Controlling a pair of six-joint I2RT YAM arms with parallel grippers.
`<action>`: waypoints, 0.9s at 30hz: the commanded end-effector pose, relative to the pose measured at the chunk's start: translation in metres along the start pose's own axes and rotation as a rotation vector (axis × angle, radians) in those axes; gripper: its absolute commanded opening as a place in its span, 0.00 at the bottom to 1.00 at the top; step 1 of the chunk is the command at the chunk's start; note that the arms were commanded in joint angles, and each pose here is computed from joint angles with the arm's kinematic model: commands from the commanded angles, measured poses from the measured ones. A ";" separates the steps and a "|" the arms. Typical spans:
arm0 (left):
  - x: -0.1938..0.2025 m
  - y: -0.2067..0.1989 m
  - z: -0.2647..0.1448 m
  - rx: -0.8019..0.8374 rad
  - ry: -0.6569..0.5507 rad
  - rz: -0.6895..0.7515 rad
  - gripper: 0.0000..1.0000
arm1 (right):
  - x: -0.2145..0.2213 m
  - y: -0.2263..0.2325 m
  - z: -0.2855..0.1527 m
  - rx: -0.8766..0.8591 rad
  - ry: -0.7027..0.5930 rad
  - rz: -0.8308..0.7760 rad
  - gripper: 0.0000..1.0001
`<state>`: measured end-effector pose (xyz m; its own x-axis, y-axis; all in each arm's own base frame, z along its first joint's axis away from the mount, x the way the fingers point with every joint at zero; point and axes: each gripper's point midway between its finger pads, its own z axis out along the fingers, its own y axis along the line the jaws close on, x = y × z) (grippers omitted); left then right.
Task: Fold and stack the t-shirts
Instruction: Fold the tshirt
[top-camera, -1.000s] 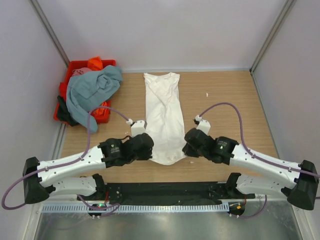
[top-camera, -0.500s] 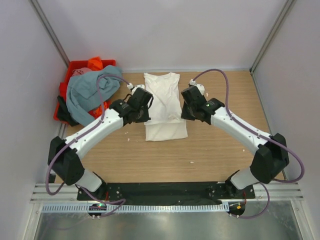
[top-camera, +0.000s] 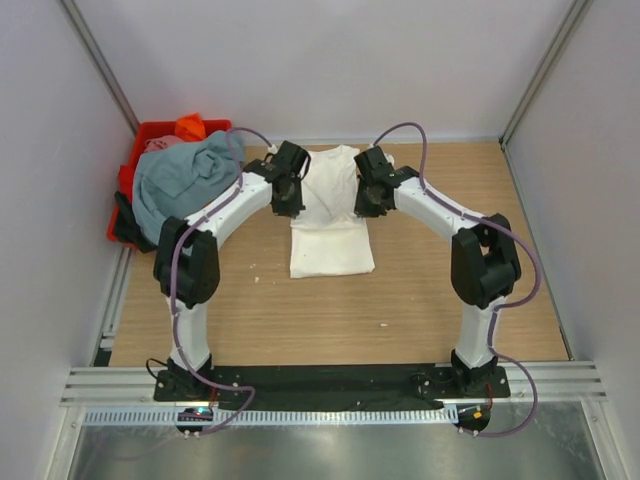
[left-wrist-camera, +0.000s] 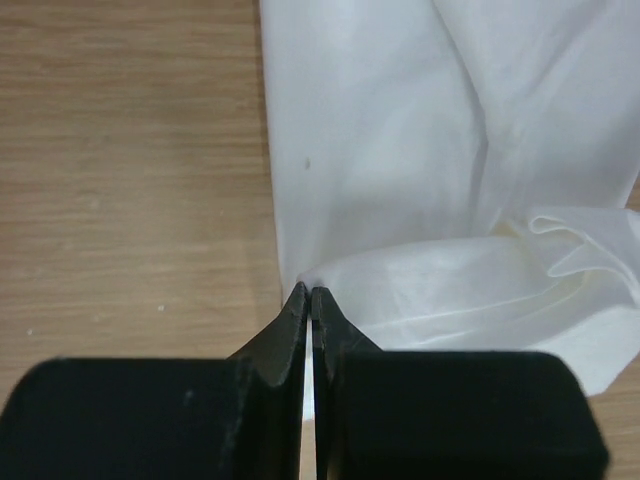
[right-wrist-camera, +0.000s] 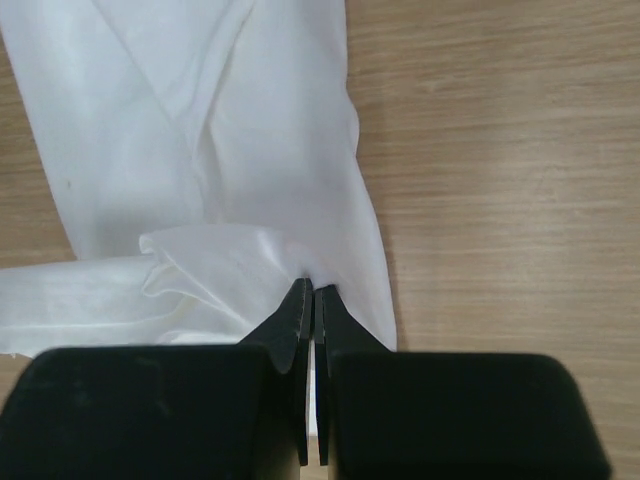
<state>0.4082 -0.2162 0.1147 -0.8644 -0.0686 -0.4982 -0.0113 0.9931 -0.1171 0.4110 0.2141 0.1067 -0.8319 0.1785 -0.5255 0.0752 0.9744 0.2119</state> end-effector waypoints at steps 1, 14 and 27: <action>-0.012 -0.001 0.024 0.025 0.064 0.018 0.02 | -0.030 0.013 0.015 -0.044 -0.028 0.022 0.01; -0.119 -0.011 -0.013 0.102 -0.074 -0.105 0.74 | -0.126 -0.010 0.000 0.031 -0.116 0.068 0.74; 0.035 -0.008 -0.029 0.235 -0.009 -0.136 0.73 | 0.060 -0.019 -0.011 -0.300 0.167 0.129 0.73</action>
<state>0.3701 -0.1992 0.1503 -0.8499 -0.1861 -0.4930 -0.0356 0.9537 -0.2987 0.3687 0.1827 0.0882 -0.8880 0.2471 -0.3877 0.0845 0.9167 0.3906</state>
